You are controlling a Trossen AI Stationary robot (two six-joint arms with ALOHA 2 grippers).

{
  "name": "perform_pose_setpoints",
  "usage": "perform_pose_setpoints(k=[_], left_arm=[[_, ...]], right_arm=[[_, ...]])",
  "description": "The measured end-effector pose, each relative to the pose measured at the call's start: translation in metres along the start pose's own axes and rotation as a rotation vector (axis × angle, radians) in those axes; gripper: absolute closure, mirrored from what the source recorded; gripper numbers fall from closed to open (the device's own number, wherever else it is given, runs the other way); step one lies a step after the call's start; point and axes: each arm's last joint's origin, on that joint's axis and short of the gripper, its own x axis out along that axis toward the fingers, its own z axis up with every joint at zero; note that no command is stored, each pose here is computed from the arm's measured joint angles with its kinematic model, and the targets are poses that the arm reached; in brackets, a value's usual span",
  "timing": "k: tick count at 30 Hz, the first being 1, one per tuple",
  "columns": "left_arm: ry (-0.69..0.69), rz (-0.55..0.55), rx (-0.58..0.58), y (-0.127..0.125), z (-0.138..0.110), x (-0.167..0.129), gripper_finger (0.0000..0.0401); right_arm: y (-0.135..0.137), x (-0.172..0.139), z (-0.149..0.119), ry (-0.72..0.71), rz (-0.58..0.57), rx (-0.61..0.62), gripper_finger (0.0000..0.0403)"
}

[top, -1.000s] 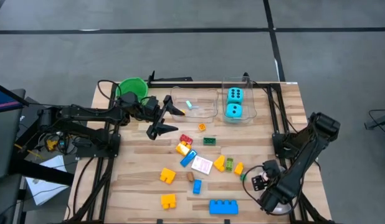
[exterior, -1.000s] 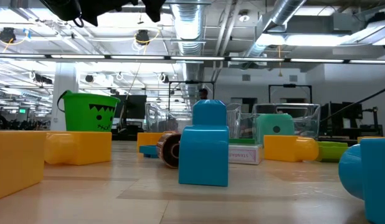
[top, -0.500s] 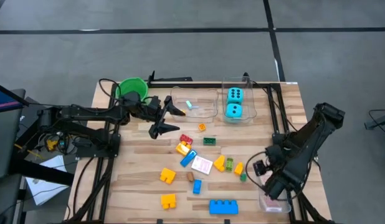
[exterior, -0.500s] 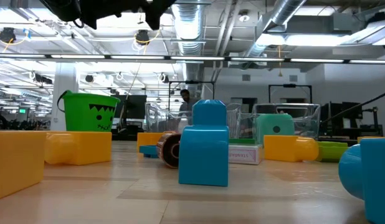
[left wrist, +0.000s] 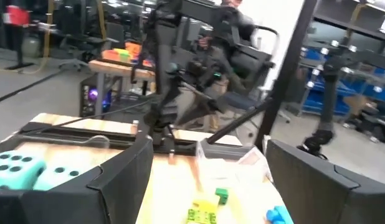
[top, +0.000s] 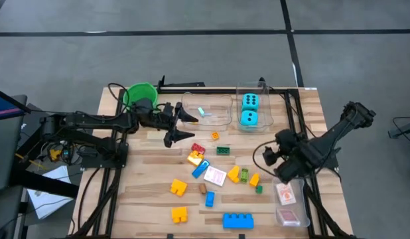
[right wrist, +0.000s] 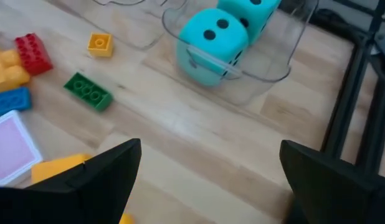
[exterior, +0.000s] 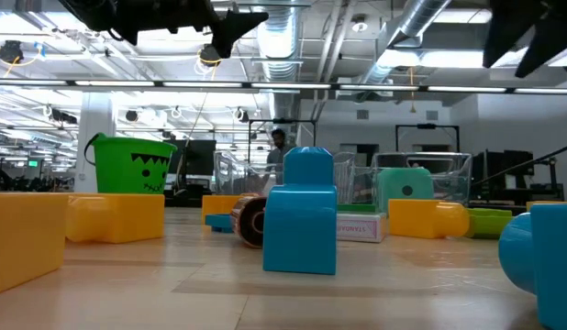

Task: Pick & Place Toys
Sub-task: Put the pink deck of cards into the white bin

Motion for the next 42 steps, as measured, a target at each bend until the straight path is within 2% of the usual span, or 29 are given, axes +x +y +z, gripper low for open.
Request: perform_pose_setpoints(k=[5, 11, 14, 20, 24, 32, 42], left_arm=[[-0.001, -0.072, 0.041, -0.02, 0.007, 0.009, 0.0076], [0.141, 0.073, 0.031, -0.034, -0.019, 0.027, 0.0025], [0.209, 0.09, 0.022, -0.037, -0.036, 0.036, 0.0005], [0.317, 0.079, 0.01, -0.035, -0.073, 0.056, 0.0008], [0.385, 0.034, 0.038, -0.036, -0.103, 0.069, 0.0002], [0.429, -0.054, 0.035, -0.033, -0.153, 0.087, 0.0002], [0.434, -0.133, 0.181, -0.053, -0.196, 0.112, 0.0003]], right_arm=[[-0.004, 0.002, 0.007, -0.01, -0.004, -0.018, 0.0029], [-0.006, -0.002, 0.006, -0.02, 0.019, -0.033, 0.0029], [-0.008, -0.004, 0.006, -0.039, 0.035, -0.036, 0.0029], [-0.008, -0.005, 0.006, -0.052, 0.052, -0.031, 0.0029], [-0.008, -0.006, 0.006, -0.069, 0.054, -0.029, 0.0029], [-0.007, -0.005, 0.007, -0.09, 0.059, -0.021, 0.0029], [-0.004, -0.006, 0.006, -0.088, 0.086, -0.03, 0.0029]])
